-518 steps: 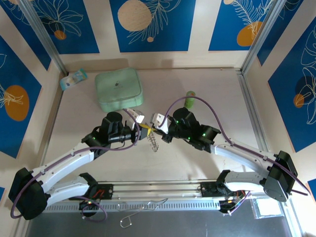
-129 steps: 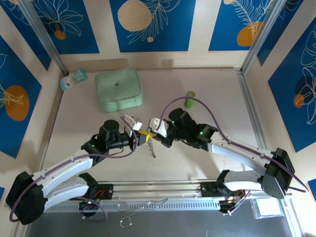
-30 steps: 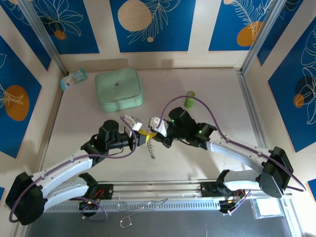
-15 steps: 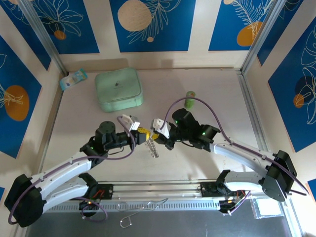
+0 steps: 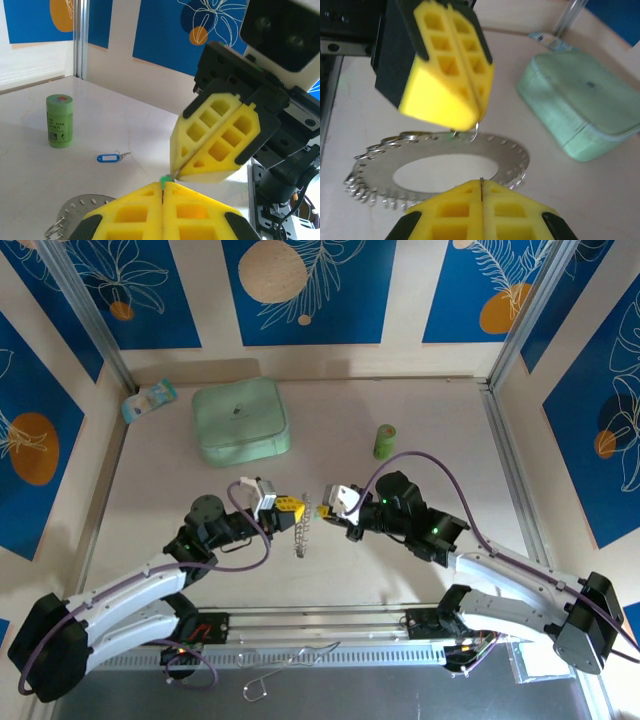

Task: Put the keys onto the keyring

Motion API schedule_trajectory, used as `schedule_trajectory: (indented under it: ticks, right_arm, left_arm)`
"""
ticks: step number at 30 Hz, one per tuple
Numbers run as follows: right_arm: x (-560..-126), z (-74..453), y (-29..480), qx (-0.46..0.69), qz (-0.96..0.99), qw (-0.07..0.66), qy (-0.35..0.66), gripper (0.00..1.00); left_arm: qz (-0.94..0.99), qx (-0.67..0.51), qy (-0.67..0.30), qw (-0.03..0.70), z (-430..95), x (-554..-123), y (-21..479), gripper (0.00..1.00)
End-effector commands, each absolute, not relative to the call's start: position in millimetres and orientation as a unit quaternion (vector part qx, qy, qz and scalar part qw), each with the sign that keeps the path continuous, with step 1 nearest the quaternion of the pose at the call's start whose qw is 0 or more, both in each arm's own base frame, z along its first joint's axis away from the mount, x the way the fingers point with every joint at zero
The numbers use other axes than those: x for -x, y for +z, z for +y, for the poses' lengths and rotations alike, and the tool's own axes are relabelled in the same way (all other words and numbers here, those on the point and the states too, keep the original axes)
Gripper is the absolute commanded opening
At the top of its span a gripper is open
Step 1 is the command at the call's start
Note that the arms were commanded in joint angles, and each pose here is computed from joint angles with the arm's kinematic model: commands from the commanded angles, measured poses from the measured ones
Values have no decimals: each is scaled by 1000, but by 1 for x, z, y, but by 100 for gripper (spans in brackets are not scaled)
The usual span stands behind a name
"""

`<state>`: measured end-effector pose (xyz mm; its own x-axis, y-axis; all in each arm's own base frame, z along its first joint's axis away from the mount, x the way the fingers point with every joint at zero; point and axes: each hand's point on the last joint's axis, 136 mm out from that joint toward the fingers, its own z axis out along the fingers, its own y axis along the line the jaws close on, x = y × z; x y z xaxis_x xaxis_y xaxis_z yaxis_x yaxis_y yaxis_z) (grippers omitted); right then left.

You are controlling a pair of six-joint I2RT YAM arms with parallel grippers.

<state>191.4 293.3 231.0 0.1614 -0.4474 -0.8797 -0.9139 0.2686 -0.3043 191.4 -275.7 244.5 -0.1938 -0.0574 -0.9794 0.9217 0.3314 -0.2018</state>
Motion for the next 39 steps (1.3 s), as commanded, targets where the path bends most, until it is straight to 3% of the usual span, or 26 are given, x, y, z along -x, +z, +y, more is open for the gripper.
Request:
schedule_trajectory:
  ticks: [1,10,16,23,30,39]
  right_arm:
    - [-197,300,251,566,567,558,215,0]
    - [-206,279,238,480,660,486,312,0]
    - [-190,257,193,354,813,293,357,0]
    - [-158,242,126,224,904,103,349,0]
    - [-191,239,89,154,932,70,322,0]
    - [-216,223,53,129,955,54,262,3]
  left_arm:
    - [557,-380,-475,565,-281,-179,270,0]
    - [572,-357,-480,562,-280,-186,262,0]
    - [682,-241,-467,509,-272,-218,227,0]
    - [722,-179,-505,438,-276,-219,208,0]
    - [700,-213,-536,422,-291,-213,211,0]
    - [649,-296,-526,463,-301,-206,218,0]
